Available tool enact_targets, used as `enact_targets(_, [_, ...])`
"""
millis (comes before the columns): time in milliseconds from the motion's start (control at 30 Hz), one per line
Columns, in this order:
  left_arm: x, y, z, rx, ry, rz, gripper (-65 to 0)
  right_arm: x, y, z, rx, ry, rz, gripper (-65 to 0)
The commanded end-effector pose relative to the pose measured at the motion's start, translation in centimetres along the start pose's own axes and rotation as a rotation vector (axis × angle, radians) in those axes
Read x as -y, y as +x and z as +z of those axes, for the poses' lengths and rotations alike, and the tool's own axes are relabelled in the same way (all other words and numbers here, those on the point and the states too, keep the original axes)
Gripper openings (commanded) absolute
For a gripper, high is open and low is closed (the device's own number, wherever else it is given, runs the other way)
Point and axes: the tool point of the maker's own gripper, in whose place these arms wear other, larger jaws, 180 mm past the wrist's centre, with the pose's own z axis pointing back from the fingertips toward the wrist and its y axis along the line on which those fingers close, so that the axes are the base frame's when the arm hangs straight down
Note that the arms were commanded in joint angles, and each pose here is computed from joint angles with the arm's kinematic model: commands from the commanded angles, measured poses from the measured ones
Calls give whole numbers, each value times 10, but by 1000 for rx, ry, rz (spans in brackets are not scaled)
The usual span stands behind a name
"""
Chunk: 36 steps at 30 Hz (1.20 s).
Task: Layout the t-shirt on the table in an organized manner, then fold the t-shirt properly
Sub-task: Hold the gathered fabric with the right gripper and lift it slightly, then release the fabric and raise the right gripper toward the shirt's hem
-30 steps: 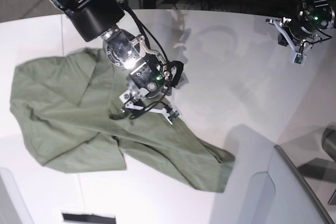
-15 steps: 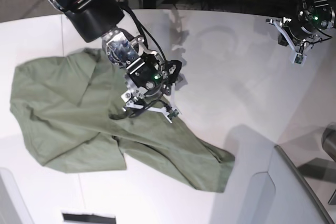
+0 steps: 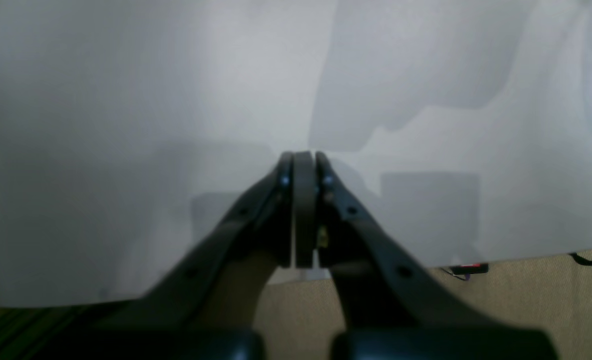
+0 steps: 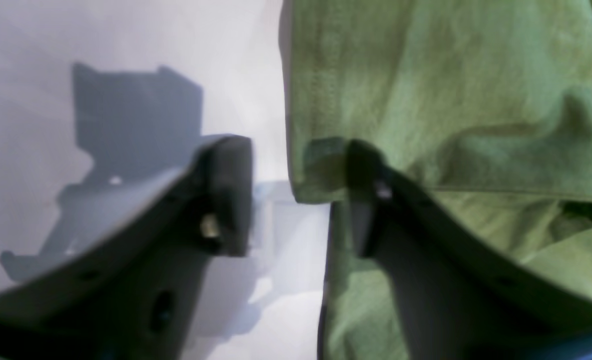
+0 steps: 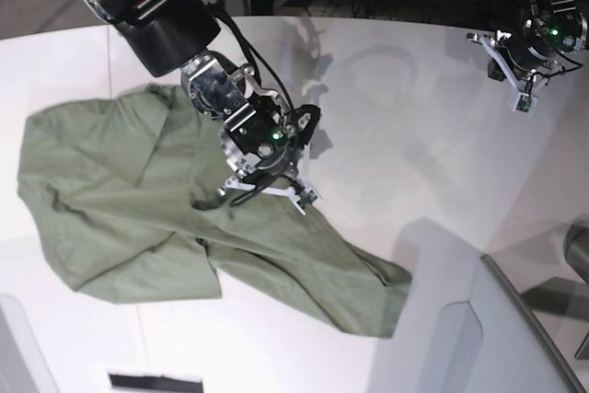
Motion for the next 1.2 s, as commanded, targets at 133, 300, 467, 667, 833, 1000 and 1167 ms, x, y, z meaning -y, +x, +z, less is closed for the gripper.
enact_targets(133, [-8,9,4,27,14,-11,-650,8,8,2,8,-25,1,-506])
enact_targets(300, [-8,9,4,27,14,-11,-650,11,10,2,11,-32,-1,-594])
enact_targets(467, [-8,9,4,27,14,-11,-650,11,13,3,18,-31,-1,-648])
enact_targets(667, [-8,9,4,27,15,-12,-650,6,36,24,95,-25,-15,-650])
enact_targets(833, [-9,11,4,30,16,-12,-650,-4,63,53,143,-20,23,-650])
enact_targets(1000, [-13,31,1,69,24,-10,-650,-59,83,83,214,36,210,-650])
enact_targets(1167, [-17,52,0,111,33,-9,-650,-114,82,102,270,101,381,-650])
